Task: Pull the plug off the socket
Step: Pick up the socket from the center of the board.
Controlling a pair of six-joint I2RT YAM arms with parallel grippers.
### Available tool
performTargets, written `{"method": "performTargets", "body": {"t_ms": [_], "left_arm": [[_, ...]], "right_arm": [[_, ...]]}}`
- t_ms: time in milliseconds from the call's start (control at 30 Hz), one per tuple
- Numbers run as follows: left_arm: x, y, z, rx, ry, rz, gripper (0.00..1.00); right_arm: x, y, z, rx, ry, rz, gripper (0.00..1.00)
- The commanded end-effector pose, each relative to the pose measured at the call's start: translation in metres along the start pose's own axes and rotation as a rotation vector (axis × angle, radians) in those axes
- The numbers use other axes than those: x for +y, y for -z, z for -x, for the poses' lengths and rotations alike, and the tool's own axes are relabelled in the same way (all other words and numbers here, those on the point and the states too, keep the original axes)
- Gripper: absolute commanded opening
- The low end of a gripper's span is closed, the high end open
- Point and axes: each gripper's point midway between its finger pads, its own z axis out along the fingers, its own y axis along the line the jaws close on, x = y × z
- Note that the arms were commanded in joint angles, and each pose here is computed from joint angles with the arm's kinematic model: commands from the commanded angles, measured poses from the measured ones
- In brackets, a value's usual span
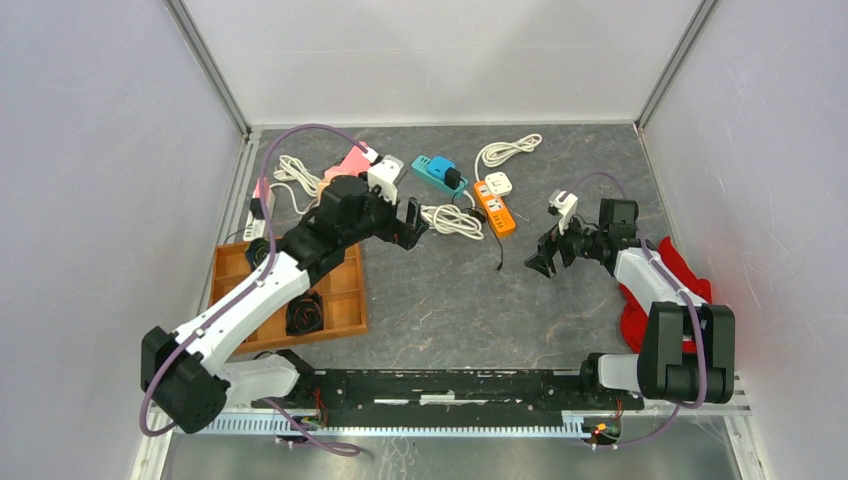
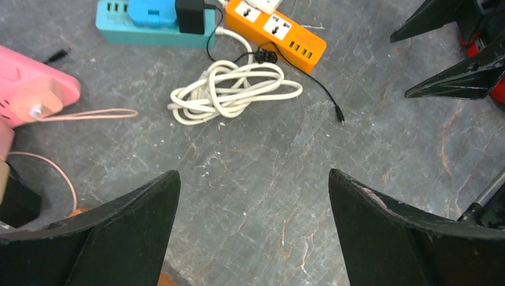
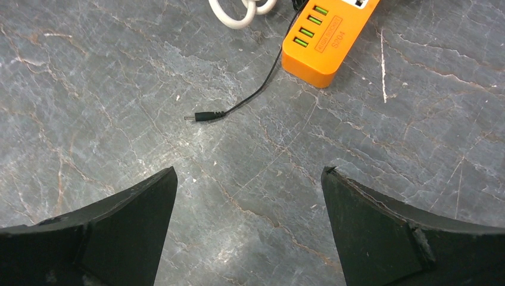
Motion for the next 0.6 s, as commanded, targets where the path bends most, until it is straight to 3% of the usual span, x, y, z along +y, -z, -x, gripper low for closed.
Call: {"method": "performTargets", "body": {"t_ms": [0, 233, 400, 500, 567], "left_arm": [[-0.013, 0.001, 0.014, -0.031, 0.054, -0.044, 1.0], [-0.027, 0.013, -0.036, 0.095, 0.284, -0.077, 1.0], [-0.044, 0.034, -0.063, 0.053, 0.463, -0.152, 1.0], [-0.042, 0.043, -0.064, 0.035, 0.449, -0.137, 1.0], [-0.034, 0.048, -0.054, 0.022, 0.366, -0.101, 1.0]], "right_arm": [[-0.005, 0.003, 0.016, -0.04, -0.032, -0.035, 0.98], [-0.016, 0.003, 0.023, -0.051, -0.033, -0.133, 0.98], [-0.022, -0.019, 0.047, 0.027, 0.027, -0.172, 0.98], [-0.027, -0.038, 0.065, 0.033, 0.036, -0.167, 0.98], [-0.035, -0.053, 0.08, 0.037, 0.021, -0.169, 0.98]]}}
